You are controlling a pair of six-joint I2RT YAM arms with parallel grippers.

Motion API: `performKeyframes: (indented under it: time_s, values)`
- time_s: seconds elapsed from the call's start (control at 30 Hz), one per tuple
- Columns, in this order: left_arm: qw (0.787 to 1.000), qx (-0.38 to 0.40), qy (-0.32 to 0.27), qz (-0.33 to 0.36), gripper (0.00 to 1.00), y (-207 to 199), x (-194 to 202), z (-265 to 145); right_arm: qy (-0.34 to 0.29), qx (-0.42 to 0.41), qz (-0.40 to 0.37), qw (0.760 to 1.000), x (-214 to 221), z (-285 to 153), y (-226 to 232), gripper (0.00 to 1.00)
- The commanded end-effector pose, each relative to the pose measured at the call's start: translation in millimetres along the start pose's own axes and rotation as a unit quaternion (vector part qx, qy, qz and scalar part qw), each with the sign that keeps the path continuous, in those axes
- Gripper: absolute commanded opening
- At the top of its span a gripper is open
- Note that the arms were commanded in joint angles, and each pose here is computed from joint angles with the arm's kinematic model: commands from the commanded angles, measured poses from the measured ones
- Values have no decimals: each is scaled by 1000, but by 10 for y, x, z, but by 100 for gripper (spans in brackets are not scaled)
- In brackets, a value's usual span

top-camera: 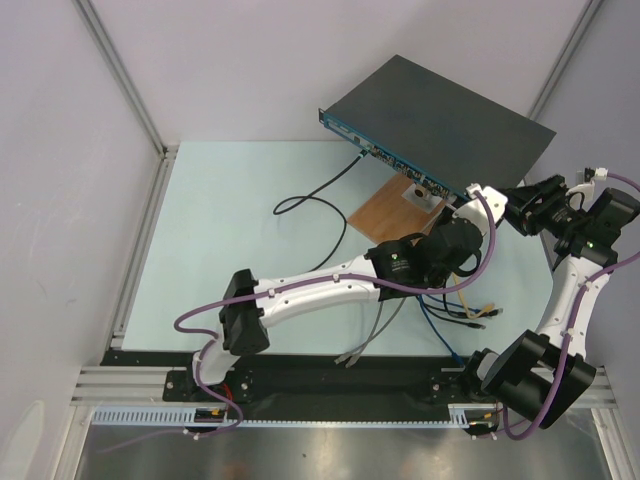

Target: Insert the plug into the switch port

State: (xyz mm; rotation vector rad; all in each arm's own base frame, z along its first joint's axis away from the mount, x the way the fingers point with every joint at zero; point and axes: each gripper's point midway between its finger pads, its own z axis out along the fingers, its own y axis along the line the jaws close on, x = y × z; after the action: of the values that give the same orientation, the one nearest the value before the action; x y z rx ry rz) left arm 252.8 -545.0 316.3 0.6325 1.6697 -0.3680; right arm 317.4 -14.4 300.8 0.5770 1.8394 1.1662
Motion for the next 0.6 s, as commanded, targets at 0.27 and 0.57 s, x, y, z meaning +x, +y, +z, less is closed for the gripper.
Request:
performKeyframes:
  time_s: [0.27, 0.57]
  values:
    - [996, -10, -74, -45, 0, 278, -614, -268, 69, -58, -39, 995, 314, 101, 210, 9]
    - [996, -5, -74, -38, 0, 197, -521, -166, 69, -58, -40, 995, 323, 109, 212, 9]
